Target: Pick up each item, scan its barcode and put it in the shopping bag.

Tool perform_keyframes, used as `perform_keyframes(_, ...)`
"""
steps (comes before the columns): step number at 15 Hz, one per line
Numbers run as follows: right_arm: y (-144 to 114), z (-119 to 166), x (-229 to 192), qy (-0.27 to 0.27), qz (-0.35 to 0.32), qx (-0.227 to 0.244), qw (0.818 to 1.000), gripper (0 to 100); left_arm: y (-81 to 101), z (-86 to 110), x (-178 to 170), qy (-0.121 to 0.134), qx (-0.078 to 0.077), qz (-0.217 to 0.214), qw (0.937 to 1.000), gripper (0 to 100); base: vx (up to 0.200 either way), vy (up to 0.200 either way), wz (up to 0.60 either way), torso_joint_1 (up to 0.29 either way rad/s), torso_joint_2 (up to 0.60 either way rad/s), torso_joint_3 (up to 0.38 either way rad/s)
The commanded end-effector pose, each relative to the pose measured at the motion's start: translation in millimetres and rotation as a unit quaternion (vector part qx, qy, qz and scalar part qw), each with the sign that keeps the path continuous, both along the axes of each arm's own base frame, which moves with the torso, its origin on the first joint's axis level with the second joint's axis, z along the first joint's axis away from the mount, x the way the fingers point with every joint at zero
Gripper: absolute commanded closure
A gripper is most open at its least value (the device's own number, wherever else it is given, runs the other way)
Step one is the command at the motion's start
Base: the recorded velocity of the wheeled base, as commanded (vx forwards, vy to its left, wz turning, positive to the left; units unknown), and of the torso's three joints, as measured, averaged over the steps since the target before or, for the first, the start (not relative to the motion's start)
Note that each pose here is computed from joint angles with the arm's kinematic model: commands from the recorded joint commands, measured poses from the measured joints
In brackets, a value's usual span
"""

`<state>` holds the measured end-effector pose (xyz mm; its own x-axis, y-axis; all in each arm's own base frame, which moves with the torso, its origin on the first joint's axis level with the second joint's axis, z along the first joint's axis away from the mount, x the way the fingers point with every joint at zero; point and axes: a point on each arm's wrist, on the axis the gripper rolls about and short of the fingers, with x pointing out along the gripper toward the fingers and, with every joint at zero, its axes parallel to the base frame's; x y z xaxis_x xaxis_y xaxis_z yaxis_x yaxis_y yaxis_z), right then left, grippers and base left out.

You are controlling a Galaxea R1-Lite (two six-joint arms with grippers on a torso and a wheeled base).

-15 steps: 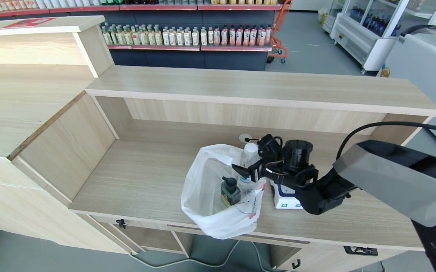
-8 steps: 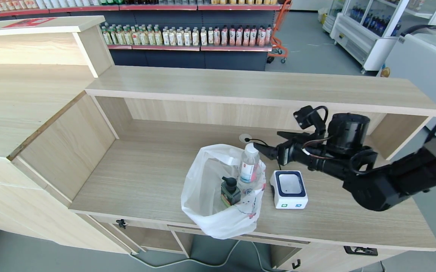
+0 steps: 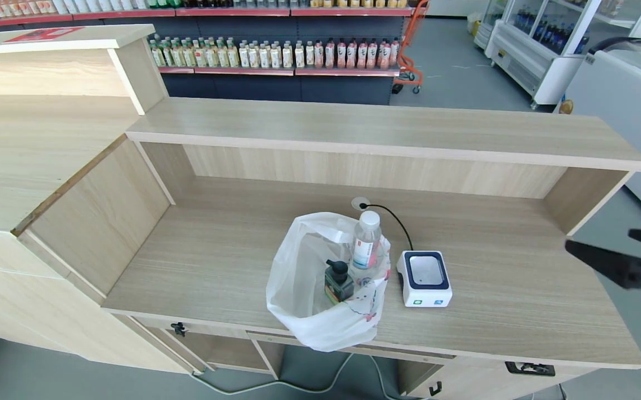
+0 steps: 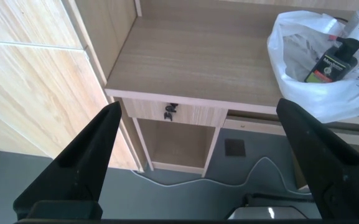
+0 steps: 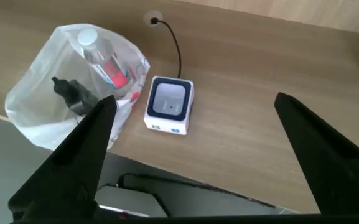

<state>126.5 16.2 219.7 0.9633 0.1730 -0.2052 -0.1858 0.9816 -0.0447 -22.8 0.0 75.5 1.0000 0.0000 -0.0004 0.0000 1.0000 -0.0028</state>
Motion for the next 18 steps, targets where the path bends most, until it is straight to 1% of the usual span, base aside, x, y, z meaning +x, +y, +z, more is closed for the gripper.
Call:
perform_keyframes(1,-15.1,-98.3,-111.7,-0.018,-0.059,-0.007,0.998,0,0.0,0.0,0.0,0.0,0.0,0.0,1.0,0,0.0,0.0,0.0,0.0,0.0,0.0)
perform_keyframes(2,-15.4,-119.0,-122.3,-0.028,-0.058,-0.007,0.998,0,0.0,0.0,0.0,0.0,0.0,0.0,1.0,0,0.0,0.0,0.0,0.0,0.0,0.0)
perform_keyframes(3,-15.5,-129.5,-128.6,-0.041,-0.056,-0.009,0.998,0,0.0,0.0,0.0,0.0,0.0,0.0,1.0,0,0.0,0.0,0.0,0.0,0.0,0.0)
perform_keyframes(4,-15.8,-141.5,-136.9,-0.024,-0.055,-0.012,0.998,0,0.0,0.1,0.0,-0.001,0.0,0.0,1.0,0,0.0,0.0,0.0,0.0,0.0,0.0)
perform_keyframes(6,-15.4,-142.8,-143.0,-0.044,-0.042,-0.011,0.998,0,0.0,0.0,0.0,0.0,0.0,0.0,1.0,0,0.0,0.0,0.0,0.0,0.0,0.0)
perform_keyframes(7,-15.4,-144.2,-146.4,-0.074,-0.051,-0.009,0.996,0,0.0,0.0,0.0,0.0,0.0,0.0,1.0,0,0.0,0.0,0.0,0.0,0.0,0.0)
perform_keyframes(8,-15.3,-144.4,-148.8,-0.092,-0.06,-0.007,0.994,0,0.0,0.1,0.0,-0.001,0.0,0.0,1.0,0,0.0,0.0,0.0,0.0,0.0,0.0)
perform_keyframes(10,-15.6,-142.4,-149.1,-0.112,-0.067,-0.008,0.991,0,0.0,0.0,0.0,0.0,0.0,0.0,1.0,0,0.0,0.0,0.0,0.0,0.0,0.0)
perform_keyframes(11,-16.4,-142.6,-149.2,-0.111,-0.087,-0.007,0.99,0,0.0,0.0,0.0,0.0,0.0,0.0,1.0,0,0.0,0.0,0.0,0.0,0.0,0.0)
perform_keyframes(13,-19.0,-146.5,-149.4,-0.091,-0.145,-0.015,0.985,0,0.0,0.0,0.0,0.0,0.0,0.0,1.0,0,0.0,0.0,0.0,0.0,0.0,0.0)
perform_keyframes(16,-19.0,-146.9,-149.4,-0.09,-0.144,-0.013,0.985,0,0.0,0.0,0.0,0.0,0.0,0.0,1.0,0,0.0,0.0,0.0,0.0,0.0,0.0)
perform_keyframes(18,-19.0,-146.7,-149.5,-0.091,-0.146,-0.001,0.985,0,0.0,0.1,0.0,-0.001,0.0,0.0,1.0,0,0.0,0.0,0.0,0.0,0.0,0.0)
